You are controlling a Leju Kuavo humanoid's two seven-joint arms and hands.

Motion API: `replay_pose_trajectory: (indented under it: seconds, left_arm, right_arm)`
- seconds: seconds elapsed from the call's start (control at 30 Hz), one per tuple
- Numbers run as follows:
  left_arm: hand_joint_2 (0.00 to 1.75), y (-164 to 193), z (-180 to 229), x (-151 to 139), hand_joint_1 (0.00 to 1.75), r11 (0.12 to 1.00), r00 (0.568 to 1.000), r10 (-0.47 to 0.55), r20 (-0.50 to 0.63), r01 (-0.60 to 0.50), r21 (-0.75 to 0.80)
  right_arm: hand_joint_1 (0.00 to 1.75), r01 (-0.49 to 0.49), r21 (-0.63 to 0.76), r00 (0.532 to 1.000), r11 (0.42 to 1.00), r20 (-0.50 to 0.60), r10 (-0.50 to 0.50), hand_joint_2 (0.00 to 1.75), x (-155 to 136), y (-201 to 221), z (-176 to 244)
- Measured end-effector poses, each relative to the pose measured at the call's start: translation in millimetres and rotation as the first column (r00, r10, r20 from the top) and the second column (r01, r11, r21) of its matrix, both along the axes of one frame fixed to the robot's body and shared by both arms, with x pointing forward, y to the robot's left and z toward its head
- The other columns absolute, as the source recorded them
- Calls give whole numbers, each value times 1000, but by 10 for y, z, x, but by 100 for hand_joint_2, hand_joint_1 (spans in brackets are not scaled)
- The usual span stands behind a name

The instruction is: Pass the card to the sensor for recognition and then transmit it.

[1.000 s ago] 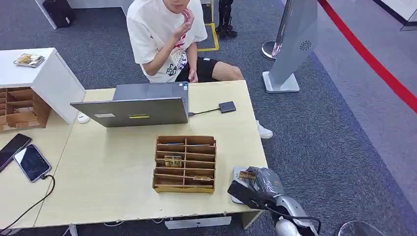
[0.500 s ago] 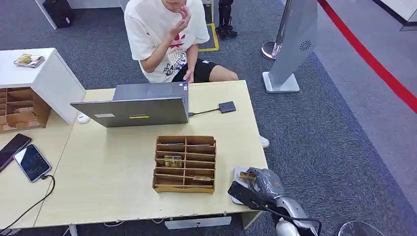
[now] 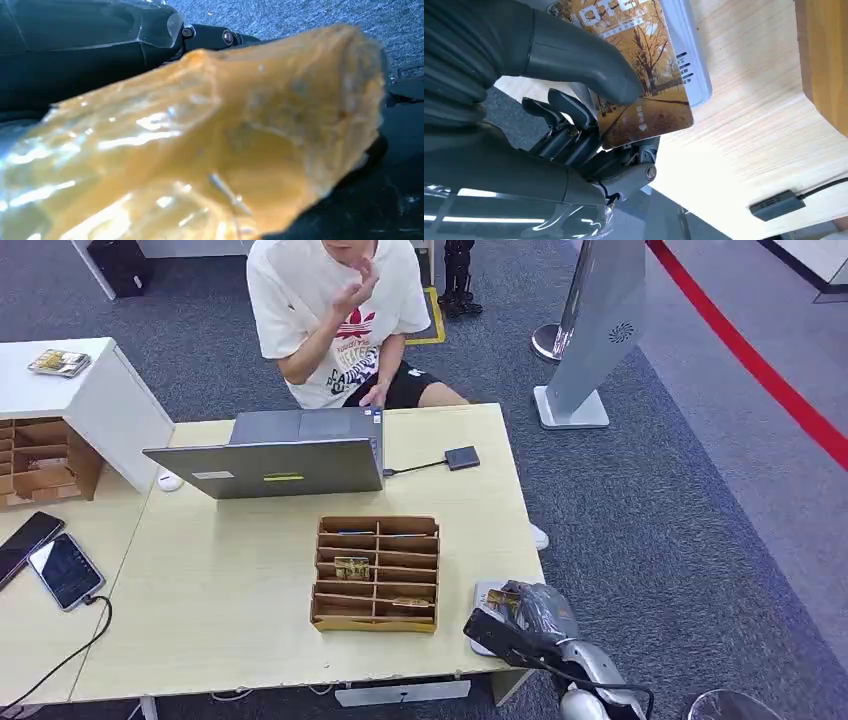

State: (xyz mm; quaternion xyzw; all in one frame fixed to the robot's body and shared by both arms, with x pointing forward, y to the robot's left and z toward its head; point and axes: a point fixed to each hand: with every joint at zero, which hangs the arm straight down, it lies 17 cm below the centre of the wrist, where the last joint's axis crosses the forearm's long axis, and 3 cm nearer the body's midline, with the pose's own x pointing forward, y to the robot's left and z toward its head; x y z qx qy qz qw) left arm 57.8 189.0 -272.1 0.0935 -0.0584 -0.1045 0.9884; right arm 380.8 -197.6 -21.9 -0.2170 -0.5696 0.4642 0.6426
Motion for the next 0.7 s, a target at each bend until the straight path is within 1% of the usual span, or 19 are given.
replay_pose_trajectory:
  seconds: [0.7]
  left_arm:
    - [0,-3,1,6,0,1000,1000,-7,2,7,0]
  right_arm:
    - [175,22,10,1000,1000,13,-22,175,-25,-26,14]
